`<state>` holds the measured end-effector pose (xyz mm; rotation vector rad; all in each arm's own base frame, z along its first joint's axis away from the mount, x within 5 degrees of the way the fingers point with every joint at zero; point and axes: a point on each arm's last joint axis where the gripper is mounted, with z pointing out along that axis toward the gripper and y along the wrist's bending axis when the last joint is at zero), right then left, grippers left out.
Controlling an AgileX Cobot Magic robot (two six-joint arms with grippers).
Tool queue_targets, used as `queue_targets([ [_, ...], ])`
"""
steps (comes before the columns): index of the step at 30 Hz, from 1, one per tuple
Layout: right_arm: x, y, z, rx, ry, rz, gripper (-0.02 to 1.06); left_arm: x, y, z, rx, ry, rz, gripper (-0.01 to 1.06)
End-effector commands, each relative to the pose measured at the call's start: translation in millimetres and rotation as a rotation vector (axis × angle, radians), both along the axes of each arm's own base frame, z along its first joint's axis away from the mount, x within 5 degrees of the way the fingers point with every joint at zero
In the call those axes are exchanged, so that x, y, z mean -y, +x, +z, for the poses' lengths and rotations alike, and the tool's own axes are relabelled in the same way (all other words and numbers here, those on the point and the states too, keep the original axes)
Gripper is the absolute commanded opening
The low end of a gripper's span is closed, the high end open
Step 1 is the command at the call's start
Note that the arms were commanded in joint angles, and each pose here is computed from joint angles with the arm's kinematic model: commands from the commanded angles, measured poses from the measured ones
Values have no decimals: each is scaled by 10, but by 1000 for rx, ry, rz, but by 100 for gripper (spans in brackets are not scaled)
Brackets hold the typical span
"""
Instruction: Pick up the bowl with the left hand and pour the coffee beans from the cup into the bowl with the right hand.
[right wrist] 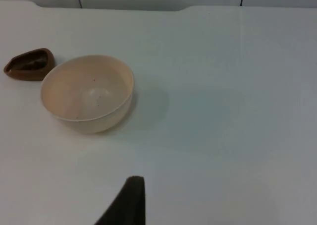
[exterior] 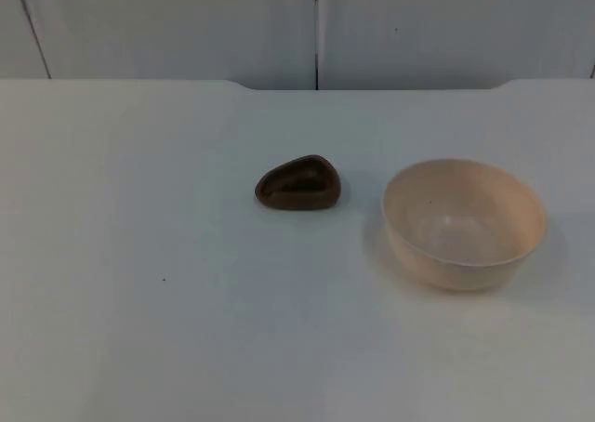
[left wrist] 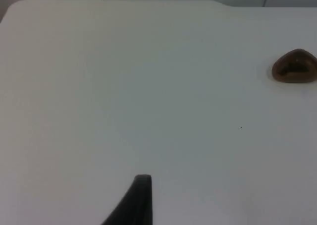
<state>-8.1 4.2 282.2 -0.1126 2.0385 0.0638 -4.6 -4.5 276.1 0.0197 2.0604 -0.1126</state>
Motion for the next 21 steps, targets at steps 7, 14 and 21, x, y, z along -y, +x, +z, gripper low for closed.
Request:
queue_targets([
  [7,-1,2,-18,-3,-4,-5,105,39,48,190,22,-48,-21,105],
  [14,-1,2,-18,-3,-4,-5,105,39,144,364,3,-45,-17,105],
  [21,-1,2,-18,-3,-4,-5,105,63,222,413,-3,-70,-29,105],
])
